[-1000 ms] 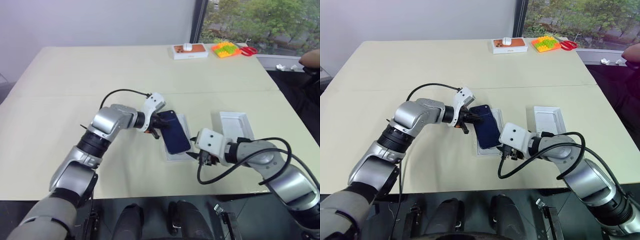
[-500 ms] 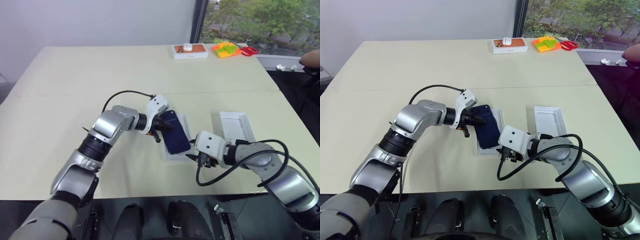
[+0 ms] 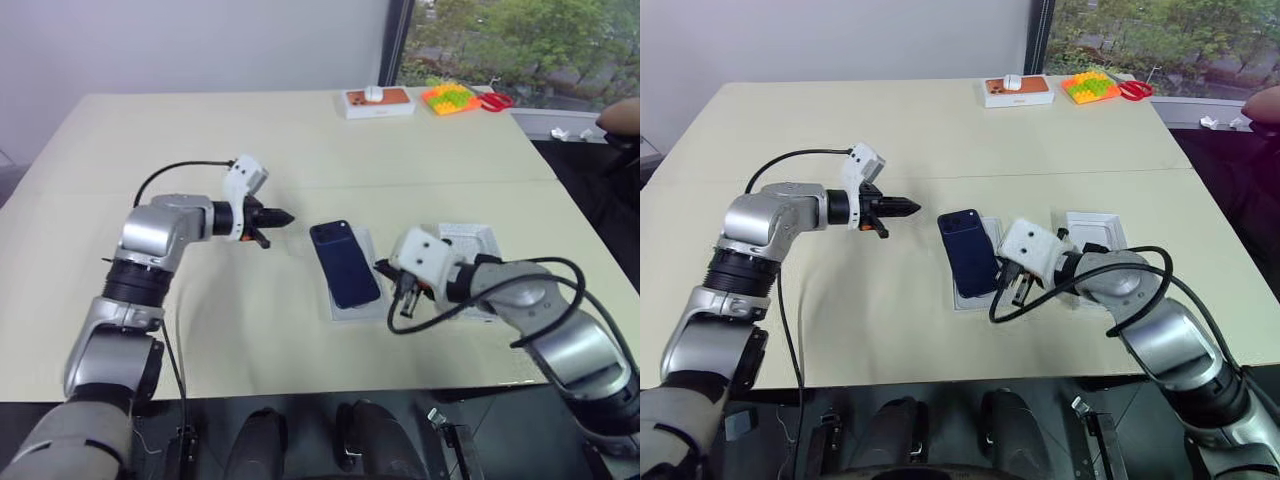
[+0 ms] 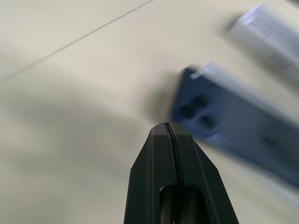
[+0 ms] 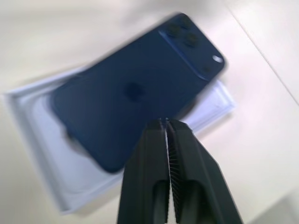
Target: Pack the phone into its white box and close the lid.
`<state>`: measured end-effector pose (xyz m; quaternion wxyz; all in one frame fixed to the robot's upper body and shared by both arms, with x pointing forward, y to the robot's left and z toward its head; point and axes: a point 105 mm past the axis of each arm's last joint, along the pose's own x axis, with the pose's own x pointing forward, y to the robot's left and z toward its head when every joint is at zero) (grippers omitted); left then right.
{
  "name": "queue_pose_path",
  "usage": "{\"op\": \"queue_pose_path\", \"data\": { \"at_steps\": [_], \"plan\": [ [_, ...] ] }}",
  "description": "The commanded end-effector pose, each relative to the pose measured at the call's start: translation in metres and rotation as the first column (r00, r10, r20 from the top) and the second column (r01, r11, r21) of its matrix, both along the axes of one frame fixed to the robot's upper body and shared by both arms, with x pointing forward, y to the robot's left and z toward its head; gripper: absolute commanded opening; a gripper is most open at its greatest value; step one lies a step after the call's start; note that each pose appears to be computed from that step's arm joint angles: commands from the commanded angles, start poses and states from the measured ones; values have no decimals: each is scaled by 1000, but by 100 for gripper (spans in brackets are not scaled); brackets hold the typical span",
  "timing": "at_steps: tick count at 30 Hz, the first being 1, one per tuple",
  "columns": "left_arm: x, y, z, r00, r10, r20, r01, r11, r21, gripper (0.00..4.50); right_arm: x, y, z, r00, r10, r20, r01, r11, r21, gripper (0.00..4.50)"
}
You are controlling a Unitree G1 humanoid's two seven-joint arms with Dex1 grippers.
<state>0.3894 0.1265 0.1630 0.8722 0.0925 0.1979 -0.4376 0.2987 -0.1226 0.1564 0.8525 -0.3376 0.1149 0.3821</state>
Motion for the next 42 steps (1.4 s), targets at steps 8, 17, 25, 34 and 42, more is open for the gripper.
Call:
{"op": "queue_pose_path", "data": {
  "at_steps": [8,17,25,34,42],
  "plan": [
    [-9,-47,-26,979,-199,33,193,970,146,0,48,2,4,986,-104,131,109,993,-37,2],
    [-3,-65,-26,984,-172,44,165,979,122,0,57,27,-13,992,-38,117,46,997,-66,2],
    [-11,-72,-24,976,-215,43,209,972,105,0,48,40,-17,995,19,99,-13,998,-61,2],
    [-17,-79,-25,967,-251,39,246,965,93,0,32,28,14,988,17,156,-12,999,-33,2],
    [-12,-75,-22,971,-236,45,231,968,100,0,21,10,34,980,-25,195,32,999,-37,2]
  ]
}}
